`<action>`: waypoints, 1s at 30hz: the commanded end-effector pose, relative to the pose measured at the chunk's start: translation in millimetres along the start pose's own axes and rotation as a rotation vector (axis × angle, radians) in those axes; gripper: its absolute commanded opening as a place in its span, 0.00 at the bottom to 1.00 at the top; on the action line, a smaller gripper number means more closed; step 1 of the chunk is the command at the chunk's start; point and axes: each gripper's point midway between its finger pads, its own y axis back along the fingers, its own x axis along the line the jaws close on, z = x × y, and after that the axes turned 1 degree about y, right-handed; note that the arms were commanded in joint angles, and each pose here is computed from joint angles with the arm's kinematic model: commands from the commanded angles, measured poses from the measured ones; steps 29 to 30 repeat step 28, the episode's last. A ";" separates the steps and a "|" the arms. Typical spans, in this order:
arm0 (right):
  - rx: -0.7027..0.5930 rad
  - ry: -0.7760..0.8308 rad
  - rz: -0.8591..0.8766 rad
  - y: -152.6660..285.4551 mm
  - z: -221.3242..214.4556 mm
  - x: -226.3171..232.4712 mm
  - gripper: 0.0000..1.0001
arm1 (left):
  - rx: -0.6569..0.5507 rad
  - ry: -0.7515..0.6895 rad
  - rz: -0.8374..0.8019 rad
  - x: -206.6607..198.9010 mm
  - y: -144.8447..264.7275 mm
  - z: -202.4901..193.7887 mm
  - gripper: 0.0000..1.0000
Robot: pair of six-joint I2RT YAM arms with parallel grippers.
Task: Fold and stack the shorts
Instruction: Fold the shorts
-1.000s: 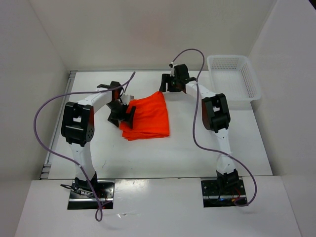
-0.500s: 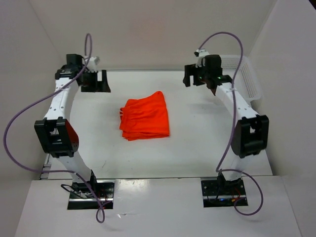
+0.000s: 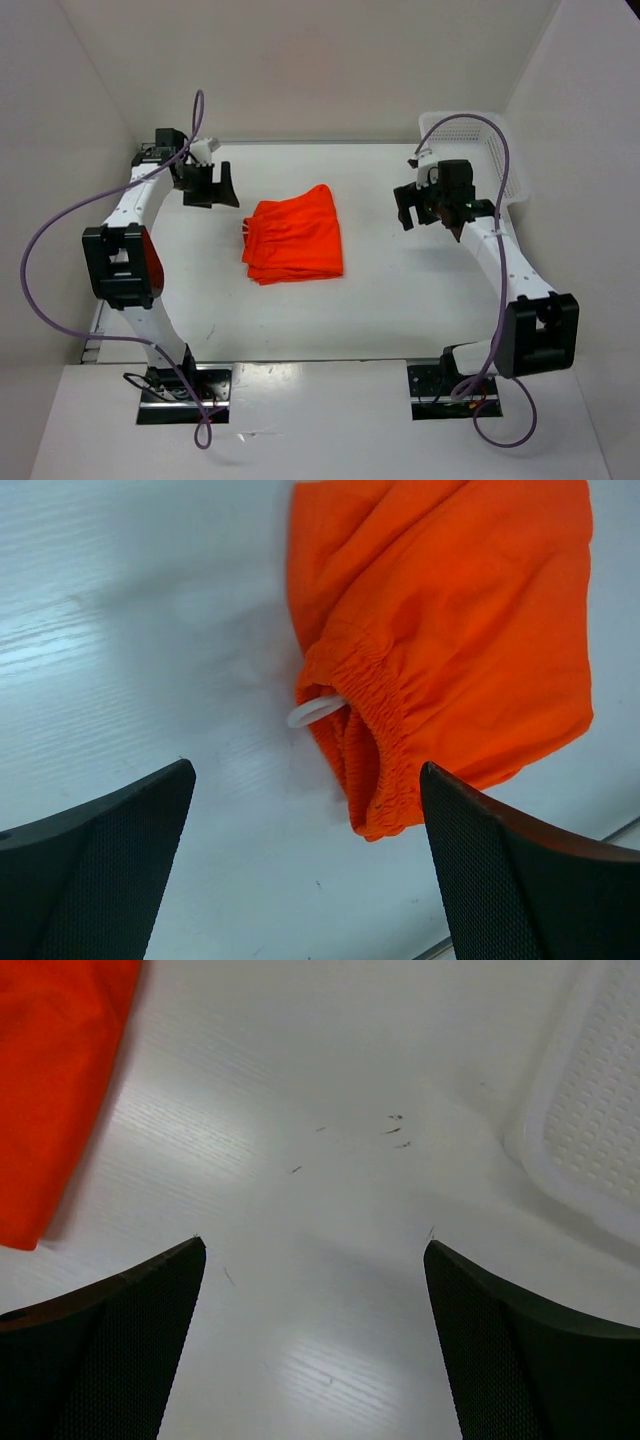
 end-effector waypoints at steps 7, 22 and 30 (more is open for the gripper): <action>-0.038 0.063 0.019 30.2 -11.6 7.2 0.96 | -0.216 -0.077 0.267 31.7 50.6 49.2 1.00; -0.049 0.093 0.015 30.5 -17.9 7.7 0.97 | -0.246 -0.074 0.386 48.9 60.6 40.6 1.00; -0.050 0.102 0.015 32.8 -21.9 8.7 0.99 | -0.246 -0.077 0.368 44.2 61.9 36.4 1.00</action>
